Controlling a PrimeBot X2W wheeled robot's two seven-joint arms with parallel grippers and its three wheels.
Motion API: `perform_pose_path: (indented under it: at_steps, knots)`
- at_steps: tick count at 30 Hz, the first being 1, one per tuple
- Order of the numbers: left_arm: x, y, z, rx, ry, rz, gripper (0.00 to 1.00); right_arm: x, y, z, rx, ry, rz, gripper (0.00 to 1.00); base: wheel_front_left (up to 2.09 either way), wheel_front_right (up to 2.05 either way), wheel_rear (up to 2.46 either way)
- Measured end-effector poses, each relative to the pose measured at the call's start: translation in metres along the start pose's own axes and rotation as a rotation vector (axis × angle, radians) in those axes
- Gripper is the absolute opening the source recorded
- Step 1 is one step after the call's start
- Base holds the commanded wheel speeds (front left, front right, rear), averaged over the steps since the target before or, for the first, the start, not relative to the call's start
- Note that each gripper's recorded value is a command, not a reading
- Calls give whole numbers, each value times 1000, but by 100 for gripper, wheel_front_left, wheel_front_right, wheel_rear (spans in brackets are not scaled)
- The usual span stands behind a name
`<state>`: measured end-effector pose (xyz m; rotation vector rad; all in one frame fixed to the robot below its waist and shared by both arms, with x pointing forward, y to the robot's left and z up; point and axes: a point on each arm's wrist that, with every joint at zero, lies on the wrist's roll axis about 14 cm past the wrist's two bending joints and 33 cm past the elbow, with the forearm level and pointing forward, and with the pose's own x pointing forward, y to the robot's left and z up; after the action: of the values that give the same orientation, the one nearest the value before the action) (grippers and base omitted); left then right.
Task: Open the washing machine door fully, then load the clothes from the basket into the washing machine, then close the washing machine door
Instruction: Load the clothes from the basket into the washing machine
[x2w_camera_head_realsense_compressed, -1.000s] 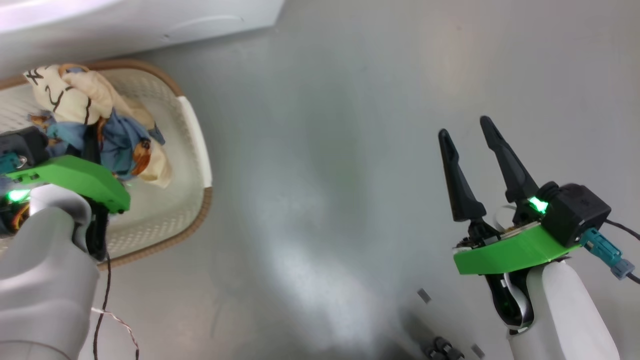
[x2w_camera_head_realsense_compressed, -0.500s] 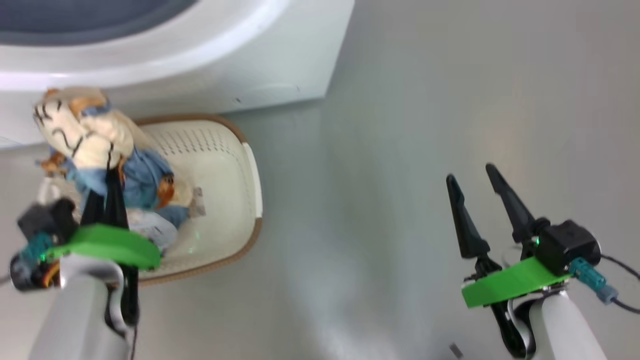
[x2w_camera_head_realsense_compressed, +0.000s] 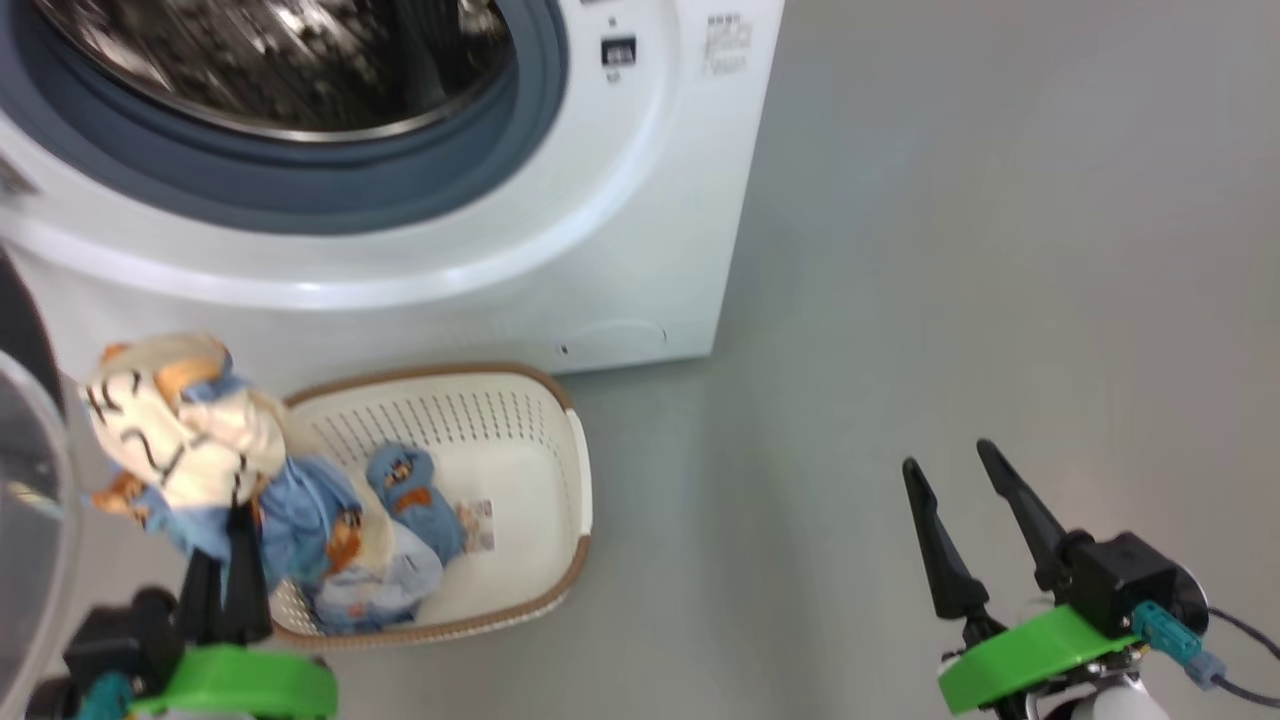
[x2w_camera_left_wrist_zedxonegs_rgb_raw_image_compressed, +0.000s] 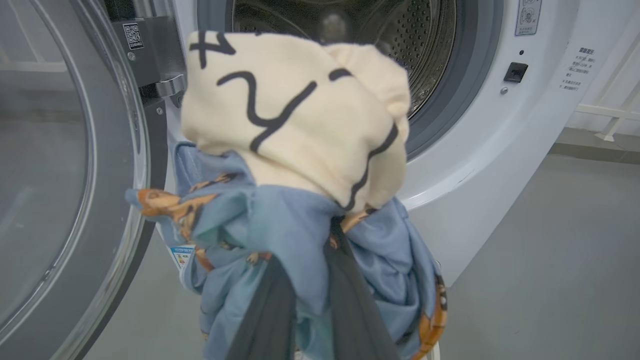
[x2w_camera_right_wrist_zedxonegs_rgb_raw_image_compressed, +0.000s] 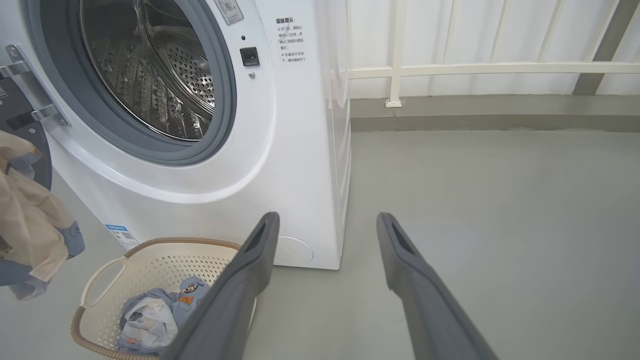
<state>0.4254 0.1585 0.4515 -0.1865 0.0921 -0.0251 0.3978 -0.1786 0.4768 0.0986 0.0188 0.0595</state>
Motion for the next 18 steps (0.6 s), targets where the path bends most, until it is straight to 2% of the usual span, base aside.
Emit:
perform_pose_path:
  at_steps: [10, 18]
  knots:
    - [-59, -6, 33, 26, -60, -5, 0, -35, 8, 30, 0, -52, 14, 100, 0, 0, 0]
    - [-86, -12, 50, 30, -88, -15, 0, -54, 11, 48, -3, -96, 17, 100, 0, 0, 0]
